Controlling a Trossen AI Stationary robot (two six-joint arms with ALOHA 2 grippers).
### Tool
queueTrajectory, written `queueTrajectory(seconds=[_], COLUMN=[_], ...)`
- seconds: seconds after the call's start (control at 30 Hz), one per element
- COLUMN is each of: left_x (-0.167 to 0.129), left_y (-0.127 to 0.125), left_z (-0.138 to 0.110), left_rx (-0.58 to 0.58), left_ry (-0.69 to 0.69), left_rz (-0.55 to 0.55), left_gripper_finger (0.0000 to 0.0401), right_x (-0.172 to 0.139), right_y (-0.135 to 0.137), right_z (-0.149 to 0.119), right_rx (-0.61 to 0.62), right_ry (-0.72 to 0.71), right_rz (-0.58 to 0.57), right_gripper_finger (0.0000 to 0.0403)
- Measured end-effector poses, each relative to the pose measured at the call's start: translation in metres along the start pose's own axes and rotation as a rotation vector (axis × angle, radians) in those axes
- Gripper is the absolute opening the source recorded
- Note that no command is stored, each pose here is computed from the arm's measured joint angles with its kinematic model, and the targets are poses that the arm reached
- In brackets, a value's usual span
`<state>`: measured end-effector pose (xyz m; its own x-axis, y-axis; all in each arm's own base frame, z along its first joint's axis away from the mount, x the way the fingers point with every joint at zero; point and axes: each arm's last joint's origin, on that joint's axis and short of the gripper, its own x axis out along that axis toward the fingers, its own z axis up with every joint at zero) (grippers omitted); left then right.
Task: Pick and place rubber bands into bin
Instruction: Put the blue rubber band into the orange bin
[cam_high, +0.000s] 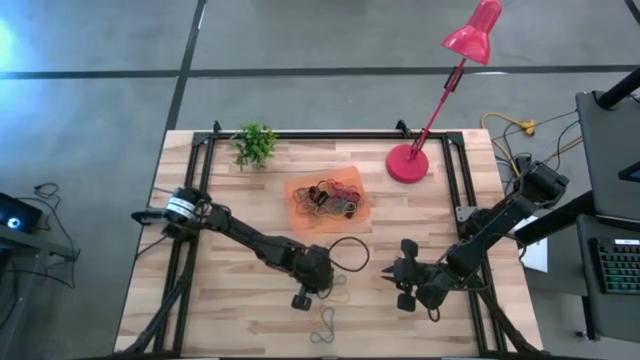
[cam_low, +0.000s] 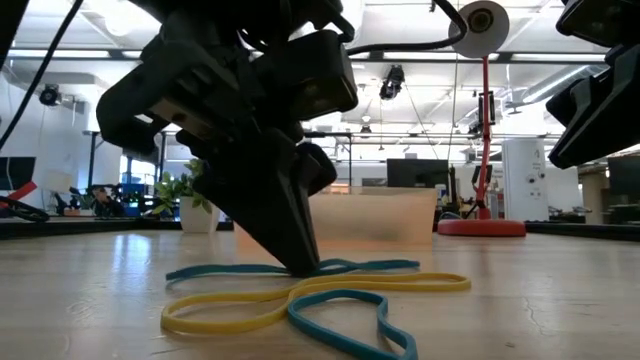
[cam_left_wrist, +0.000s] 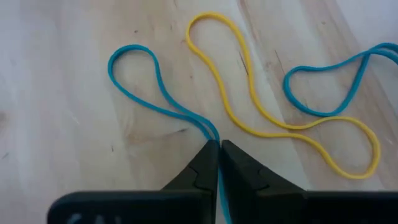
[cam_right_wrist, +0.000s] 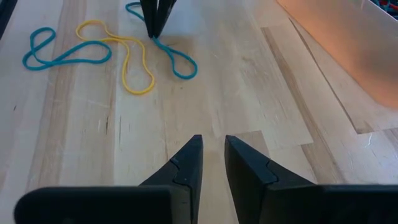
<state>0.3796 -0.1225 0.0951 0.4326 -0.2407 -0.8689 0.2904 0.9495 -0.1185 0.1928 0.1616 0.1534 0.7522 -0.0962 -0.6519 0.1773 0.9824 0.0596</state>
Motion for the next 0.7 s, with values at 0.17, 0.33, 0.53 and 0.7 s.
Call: queueTrajectory(seconds=[0.17,0.33,0.53,0.7], left_x=[-0.006,-0.022,-0.048,-0.074], left_y=[0.001,0.000,0.003,0.003], left_z=[0.004,0.013,0.018,0.027], left_rx=[0.003,0.028,0.064,0.084], left_ry=[-0.022,-0.077,-0.112,-0.192], left_rz=[0.041,0.105,0.252,0.364], left_gripper_finger=[0.0001,0.0000,0.0001,0.0001], right_x=[0.000,0.000,0.000,0.000], right_y=[0.000,0.000,0.000,0.000], right_z=[0.000,0.000,0.000,0.000], right_rx=[0.000,-0.001,-0.001,-0.001], right_ry=[0.001,0.001,0.001,0.001], right_rz=[0.000,-0.001,-0.001,-0.001], right_gripper_finger=[0.0056,0.0056,0.0056,0.0056])
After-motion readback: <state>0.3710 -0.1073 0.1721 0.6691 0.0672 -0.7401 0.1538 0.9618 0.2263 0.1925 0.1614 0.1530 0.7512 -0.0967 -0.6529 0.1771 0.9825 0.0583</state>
